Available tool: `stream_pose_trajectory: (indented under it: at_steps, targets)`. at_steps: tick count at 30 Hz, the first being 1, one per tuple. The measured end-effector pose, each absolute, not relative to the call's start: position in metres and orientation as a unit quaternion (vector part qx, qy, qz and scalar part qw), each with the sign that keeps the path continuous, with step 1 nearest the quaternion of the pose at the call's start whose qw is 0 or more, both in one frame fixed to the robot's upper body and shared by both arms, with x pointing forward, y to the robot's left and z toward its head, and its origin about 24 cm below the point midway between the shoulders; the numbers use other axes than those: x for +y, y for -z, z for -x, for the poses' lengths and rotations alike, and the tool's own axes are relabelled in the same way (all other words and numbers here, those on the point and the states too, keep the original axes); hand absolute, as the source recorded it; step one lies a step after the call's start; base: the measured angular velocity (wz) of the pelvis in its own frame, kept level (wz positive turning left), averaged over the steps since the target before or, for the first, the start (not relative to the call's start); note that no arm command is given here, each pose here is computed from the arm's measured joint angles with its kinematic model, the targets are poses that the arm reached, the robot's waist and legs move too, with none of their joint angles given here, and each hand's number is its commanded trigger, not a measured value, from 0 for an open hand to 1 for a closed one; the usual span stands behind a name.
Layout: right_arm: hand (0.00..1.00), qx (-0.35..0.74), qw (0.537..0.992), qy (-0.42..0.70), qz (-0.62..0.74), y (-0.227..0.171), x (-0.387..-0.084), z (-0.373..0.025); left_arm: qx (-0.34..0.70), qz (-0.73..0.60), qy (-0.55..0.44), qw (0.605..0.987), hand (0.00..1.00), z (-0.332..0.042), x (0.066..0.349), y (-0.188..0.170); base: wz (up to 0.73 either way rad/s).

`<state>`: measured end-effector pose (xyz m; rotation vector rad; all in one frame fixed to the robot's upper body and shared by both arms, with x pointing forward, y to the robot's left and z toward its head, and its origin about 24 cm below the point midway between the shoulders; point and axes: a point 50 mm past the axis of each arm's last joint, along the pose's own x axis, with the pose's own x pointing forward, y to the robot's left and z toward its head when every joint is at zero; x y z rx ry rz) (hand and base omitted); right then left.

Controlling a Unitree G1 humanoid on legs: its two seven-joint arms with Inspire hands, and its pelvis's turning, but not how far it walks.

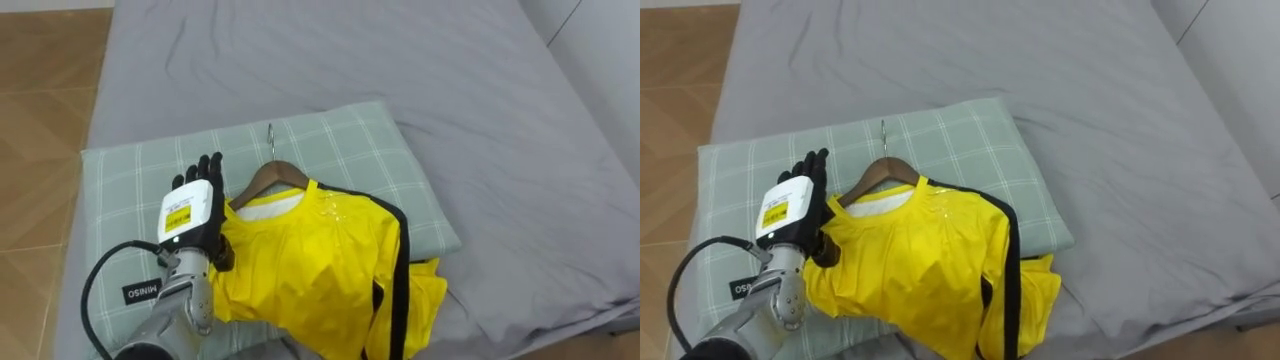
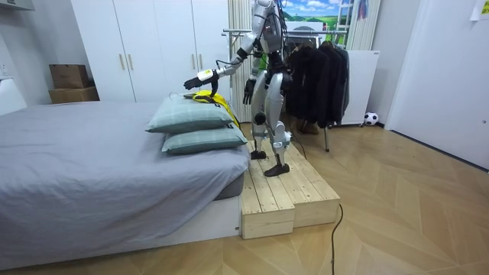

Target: Hang clothes

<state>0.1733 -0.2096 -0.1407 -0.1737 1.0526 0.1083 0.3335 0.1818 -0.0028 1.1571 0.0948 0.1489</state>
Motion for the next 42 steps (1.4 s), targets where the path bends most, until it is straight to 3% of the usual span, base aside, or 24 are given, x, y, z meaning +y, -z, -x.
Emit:
stream_pose_trajectory:
  at_steps: [42]
  targets:
    - [0.0,0.514,0.856,-0.037,0.047,0.144,-0.213,-0.163,0.162,-0.566,0.001,0.808,0.0,-0.317,0.187,0.036,0.0]
